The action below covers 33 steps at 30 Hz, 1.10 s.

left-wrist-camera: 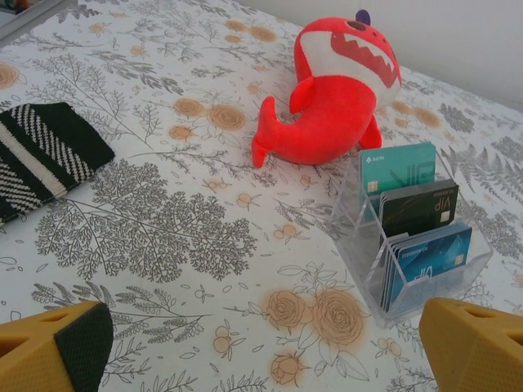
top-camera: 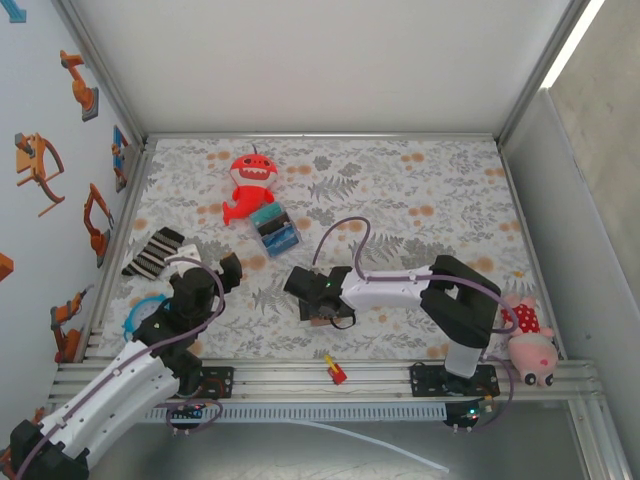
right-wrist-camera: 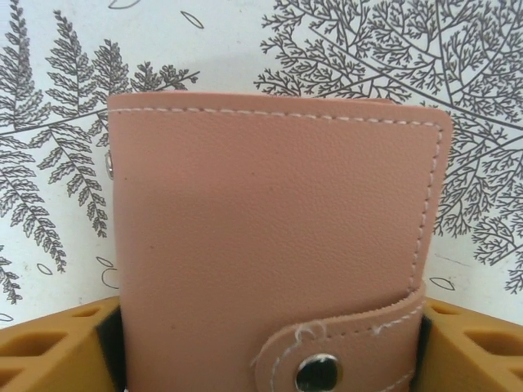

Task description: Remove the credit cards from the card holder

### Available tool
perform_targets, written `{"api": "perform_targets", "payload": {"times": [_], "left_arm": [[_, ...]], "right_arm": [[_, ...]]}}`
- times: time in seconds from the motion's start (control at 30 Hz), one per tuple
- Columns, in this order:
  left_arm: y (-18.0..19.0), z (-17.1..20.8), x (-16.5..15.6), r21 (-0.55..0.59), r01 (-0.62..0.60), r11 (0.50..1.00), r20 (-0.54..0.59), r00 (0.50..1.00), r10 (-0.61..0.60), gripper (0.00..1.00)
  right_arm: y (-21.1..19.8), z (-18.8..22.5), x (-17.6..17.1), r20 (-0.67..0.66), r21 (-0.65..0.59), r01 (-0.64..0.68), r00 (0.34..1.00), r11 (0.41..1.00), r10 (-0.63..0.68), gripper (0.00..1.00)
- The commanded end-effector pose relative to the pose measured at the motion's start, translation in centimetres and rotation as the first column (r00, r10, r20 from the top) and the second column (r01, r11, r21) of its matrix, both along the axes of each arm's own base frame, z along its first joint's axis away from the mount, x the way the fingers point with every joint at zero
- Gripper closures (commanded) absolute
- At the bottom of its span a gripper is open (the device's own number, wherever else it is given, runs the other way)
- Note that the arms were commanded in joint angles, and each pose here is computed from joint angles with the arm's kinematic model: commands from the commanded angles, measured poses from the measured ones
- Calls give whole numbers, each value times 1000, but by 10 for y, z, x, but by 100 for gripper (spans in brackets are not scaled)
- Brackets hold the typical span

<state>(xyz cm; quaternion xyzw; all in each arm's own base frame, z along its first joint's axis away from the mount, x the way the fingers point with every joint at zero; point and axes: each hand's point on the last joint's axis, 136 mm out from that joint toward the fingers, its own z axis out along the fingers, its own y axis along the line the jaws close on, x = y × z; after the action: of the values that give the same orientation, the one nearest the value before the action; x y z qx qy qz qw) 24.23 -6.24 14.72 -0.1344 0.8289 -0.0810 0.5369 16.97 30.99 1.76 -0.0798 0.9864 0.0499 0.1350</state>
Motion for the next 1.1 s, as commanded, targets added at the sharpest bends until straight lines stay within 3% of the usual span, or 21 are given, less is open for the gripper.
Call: {"api": "perform_targets", "payload": {"times": [0.0, 0.27, 0.63, 0.83, 1.07], "left_arm": [[2, 14, 2, -48, -31, 998, -1, 1000, 31, 3], [-1, 17, 8, -85, -49, 995, -80, 996, 42, 3], [-45, 29, 21, -219, 80, 973, -144, 983, -113, 3], [-84, 42, 23, -341, 234, 910, -111, 952, -286, 3], [-134, 45, 16, -472, 405, 783, -107, 855, -507, 3]], "right_arm": [[-7, 7, 4, 58, -12, -5, 998, 1000, 6, 29], [-7, 29, 16, 179, 42, -78, 981, 996, 69, 35], [12, 73, 32, 409, 192, -235, 902, 953, 139, 37], [17, 106, 44, 551, 202, -308, 820, 930, 152, 38], [29, 134, 52, 652, 210, -368, 743, 906, 151, 38]]}}
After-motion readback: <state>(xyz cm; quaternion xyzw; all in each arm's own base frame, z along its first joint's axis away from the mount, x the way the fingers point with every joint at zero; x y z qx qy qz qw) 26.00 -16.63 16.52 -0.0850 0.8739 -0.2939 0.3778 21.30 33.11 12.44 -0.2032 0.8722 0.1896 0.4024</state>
